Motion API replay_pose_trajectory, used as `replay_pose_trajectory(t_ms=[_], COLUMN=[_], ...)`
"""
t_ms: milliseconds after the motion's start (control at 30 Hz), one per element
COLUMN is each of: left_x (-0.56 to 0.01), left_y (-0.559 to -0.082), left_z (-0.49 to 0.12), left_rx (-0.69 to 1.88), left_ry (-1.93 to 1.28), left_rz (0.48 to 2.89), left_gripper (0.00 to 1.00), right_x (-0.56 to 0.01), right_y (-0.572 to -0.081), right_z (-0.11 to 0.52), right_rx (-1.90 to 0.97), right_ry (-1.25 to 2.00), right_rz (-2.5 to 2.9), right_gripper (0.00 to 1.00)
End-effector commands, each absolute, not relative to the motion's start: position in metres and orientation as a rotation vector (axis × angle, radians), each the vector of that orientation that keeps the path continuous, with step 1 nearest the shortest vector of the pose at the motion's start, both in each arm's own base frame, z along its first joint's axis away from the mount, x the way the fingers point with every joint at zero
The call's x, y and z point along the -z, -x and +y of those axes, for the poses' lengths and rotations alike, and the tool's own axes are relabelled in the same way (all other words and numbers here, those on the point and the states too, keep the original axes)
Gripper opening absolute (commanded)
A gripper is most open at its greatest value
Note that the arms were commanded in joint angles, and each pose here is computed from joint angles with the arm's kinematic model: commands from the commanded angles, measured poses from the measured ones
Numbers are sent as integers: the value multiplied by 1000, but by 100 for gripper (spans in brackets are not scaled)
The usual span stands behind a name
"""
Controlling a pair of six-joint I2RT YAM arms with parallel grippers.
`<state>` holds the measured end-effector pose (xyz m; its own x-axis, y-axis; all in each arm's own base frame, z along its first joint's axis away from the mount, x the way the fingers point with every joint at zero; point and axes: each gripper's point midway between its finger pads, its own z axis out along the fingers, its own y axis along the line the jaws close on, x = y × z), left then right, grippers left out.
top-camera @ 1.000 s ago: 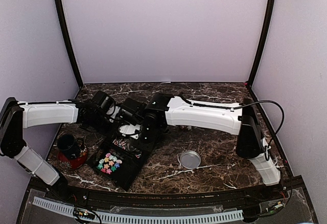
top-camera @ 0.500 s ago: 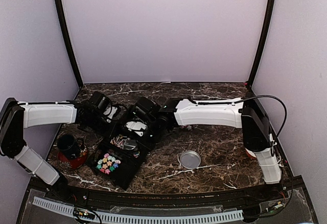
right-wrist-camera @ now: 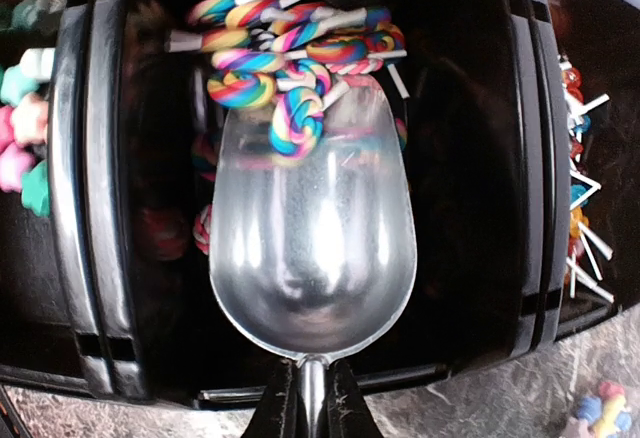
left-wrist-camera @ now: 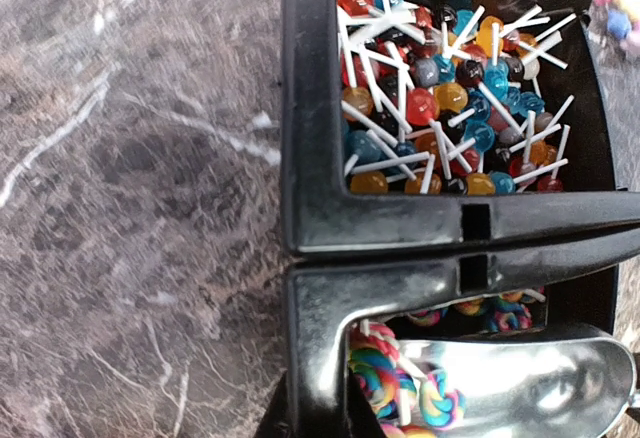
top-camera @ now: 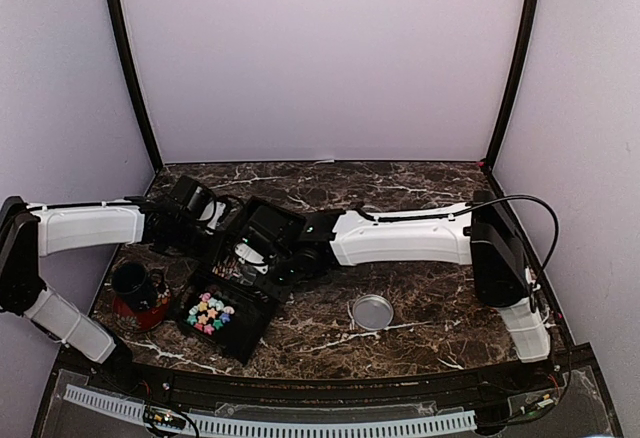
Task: Pack the candies
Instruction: Scoop the fake candies from the plate.
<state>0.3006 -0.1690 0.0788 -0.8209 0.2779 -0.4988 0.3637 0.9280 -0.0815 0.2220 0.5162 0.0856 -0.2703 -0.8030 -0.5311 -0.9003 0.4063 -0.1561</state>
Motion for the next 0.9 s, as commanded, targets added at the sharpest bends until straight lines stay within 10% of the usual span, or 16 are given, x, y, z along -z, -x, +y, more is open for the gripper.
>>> replay_pose_trajectory(t_ms=[0,367,867], left_x=[-152,-168,-164], left_y=[-318,-299,-299], left_z=[-217,-256,-253], left_rx=[473,778,810], left_ry=[-483,-629,-602], left_rz=[2330,2240,2267], left_gripper=[0,0,0], right_x=[-82,-60,-105], right_y=[-271,-215,-286], right_z=[496,540,507], right_rx=[-12,-436,-295], right_ry=[1200,1536,935], right_rz=[2190,2046,1926], right_gripper=[0,0,0])
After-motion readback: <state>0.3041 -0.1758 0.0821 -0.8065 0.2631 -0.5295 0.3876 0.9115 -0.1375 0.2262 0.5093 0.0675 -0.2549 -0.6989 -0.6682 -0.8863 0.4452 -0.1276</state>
